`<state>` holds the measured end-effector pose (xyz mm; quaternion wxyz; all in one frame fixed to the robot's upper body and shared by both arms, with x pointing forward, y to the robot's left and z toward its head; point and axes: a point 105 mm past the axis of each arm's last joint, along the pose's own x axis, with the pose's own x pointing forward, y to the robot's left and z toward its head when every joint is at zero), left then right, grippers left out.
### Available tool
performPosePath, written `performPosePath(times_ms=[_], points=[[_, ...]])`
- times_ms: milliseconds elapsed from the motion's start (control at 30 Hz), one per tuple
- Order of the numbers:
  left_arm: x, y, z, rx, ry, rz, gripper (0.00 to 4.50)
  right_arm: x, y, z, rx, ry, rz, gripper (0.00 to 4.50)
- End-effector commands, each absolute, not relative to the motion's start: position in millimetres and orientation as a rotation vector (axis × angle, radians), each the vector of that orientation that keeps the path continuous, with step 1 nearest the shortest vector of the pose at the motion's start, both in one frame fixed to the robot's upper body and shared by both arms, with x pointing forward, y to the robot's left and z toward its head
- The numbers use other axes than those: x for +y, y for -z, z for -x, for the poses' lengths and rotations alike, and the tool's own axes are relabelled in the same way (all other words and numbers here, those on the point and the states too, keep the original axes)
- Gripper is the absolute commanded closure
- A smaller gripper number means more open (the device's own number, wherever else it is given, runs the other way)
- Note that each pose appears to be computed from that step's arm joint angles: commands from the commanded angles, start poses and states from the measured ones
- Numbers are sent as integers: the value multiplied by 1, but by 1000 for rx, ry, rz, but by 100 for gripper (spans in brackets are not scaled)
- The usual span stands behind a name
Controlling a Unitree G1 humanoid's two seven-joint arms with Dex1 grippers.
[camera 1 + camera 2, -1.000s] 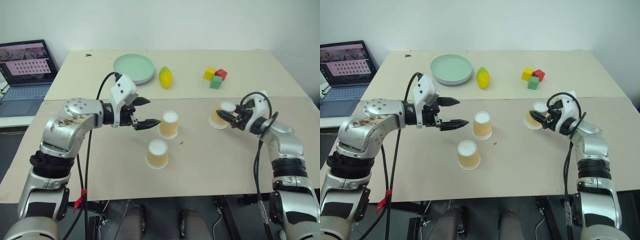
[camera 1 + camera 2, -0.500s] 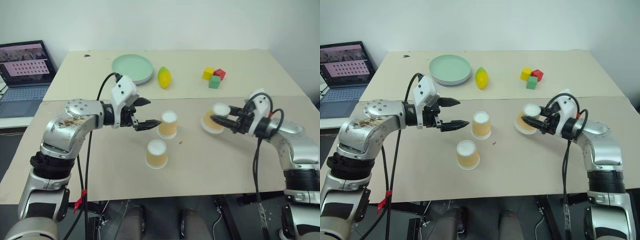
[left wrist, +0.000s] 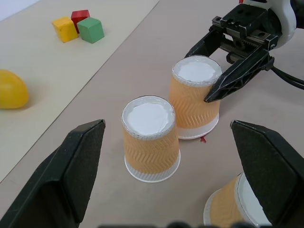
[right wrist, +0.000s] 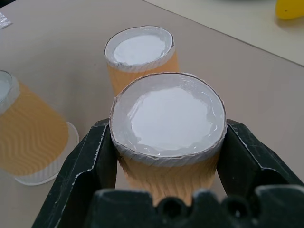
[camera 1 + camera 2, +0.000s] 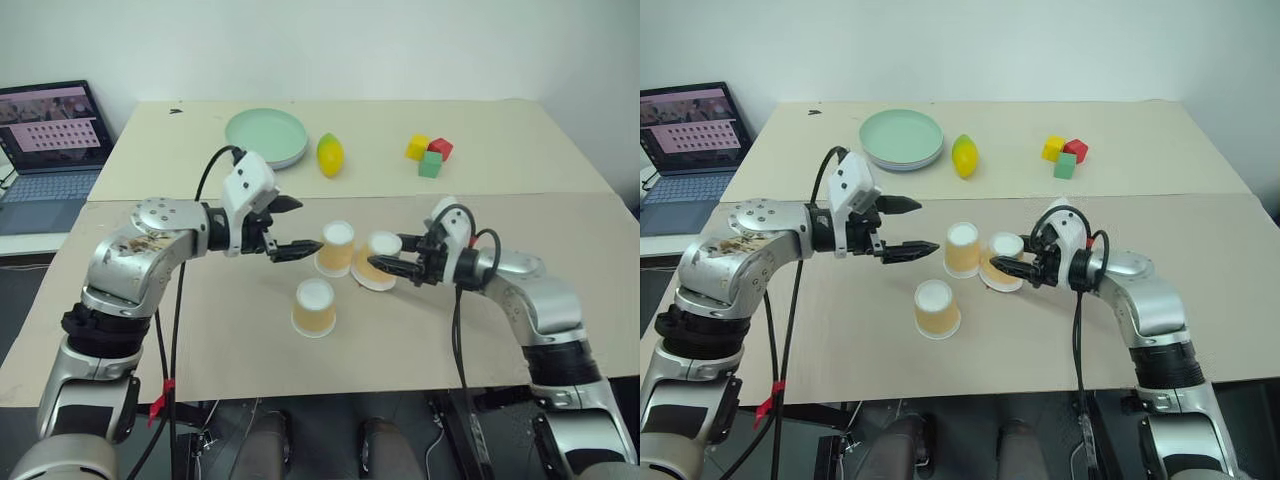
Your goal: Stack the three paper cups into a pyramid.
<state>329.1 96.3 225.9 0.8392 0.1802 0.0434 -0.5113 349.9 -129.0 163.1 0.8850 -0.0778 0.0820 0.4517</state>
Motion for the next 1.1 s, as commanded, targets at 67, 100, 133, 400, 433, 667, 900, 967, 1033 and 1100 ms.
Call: performPosePath(times_ms=[67,100,133,400,433,667,900,967,1033,1100], points=[[98,-239,-326,40,1063,-400,0,-127,-177,-357,107,-940,194,184],[98,-239,-325,40,1062,-400,0,-127,-177,-358,106,-939,196,184],[98,-239,-325,41,1062,-400,0,-127,-177,-359,106,-938,197,184],[99,-239,-325,42,1053,-400,0,-124,-174,-363,100,-937,196,184],[99,-239,-325,43,1053,-400,0,-123,-174,-364,99,-937,193,184],[99,-239,-325,43,1051,-398,0,-119,-176,-369,80,-928,168,59],[98,-238,-324,44,1053,-395,0,-124,-185,-372,53,-901,181,12],[98,-238,-325,44,1053,-395,0,-126,-191,-372,35,-896,175,12],[97,-238,-325,43,1057,-392,0,-133,-205,-369,0,-895,147,12],[96,-237,-325,43,1060,-391,0,-138,-218,-365,-31,-902,106,12]])
